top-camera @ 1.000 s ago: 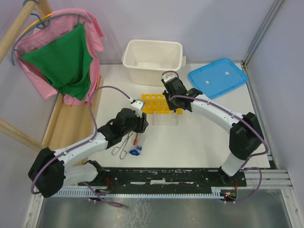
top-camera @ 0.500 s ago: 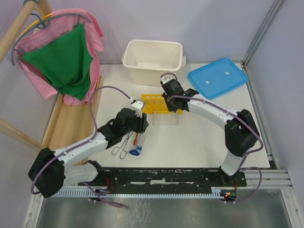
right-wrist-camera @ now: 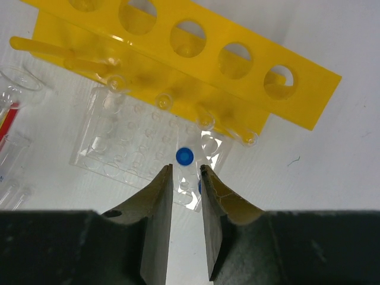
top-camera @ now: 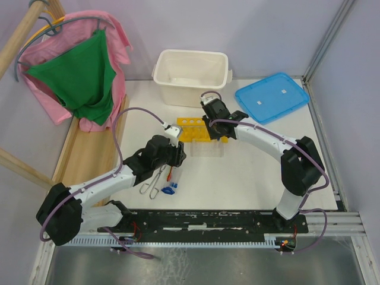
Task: Organize the chemistry lab equipment
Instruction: Insert the test tube into the slot of the test tube rack.
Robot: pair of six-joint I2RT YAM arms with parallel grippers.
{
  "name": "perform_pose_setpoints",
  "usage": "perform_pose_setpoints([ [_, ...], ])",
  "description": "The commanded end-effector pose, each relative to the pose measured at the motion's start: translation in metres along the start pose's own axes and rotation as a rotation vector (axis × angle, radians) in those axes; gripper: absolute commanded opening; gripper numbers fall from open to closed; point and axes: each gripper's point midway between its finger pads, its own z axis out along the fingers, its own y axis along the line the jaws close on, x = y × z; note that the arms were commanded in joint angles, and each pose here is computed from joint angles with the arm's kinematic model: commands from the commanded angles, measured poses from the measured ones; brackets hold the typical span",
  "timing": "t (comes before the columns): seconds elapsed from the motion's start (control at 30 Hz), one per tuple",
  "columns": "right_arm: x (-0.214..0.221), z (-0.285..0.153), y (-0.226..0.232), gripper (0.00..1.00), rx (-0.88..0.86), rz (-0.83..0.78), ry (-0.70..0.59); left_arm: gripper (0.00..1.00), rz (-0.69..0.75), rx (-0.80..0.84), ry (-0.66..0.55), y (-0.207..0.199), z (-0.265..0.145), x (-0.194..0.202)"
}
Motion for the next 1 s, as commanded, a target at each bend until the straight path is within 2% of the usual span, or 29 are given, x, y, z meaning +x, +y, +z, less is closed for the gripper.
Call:
perform_pose_setpoints([
  [0.0,-0.028,-0.019,0.006,0.34,-0.028,0.021,-0.098,0.5,-0.023,0.034,-0.068,-0.01,0.002,-0.028],
  [0.13,-0.034,-0.043,0.007,0.34,-0.057,0.03,-0.147,0.5,-0.027,0.041,-0.059,-0.011,0.002,-0.026],
  [0.27,-0.032,-0.067,-0.001,0.34,-0.05,0.056,-0.192,0.39,-0.031,0.05,-0.014,-0.014,0.005,-0.019],
  [0.53,0.01,-0.098,-0.029,0.34,0.011,0.129,-0.223,0.27,-0.062,0.104,0.25,-0.027,0.02,0.028],
  [0.8,0.043,-0.109,-0.042,0.34,0.026,0.168,-0.225,0.28,-0.179,-0.043,0.335,-0.009,0.005,0.052],
  [0.97,0.048,-0.11,-0.039,0.34,0.001,0.176,-0.23,0.28,-0.186,-0.13,0.37,-0.004,0.0,0.069],
])
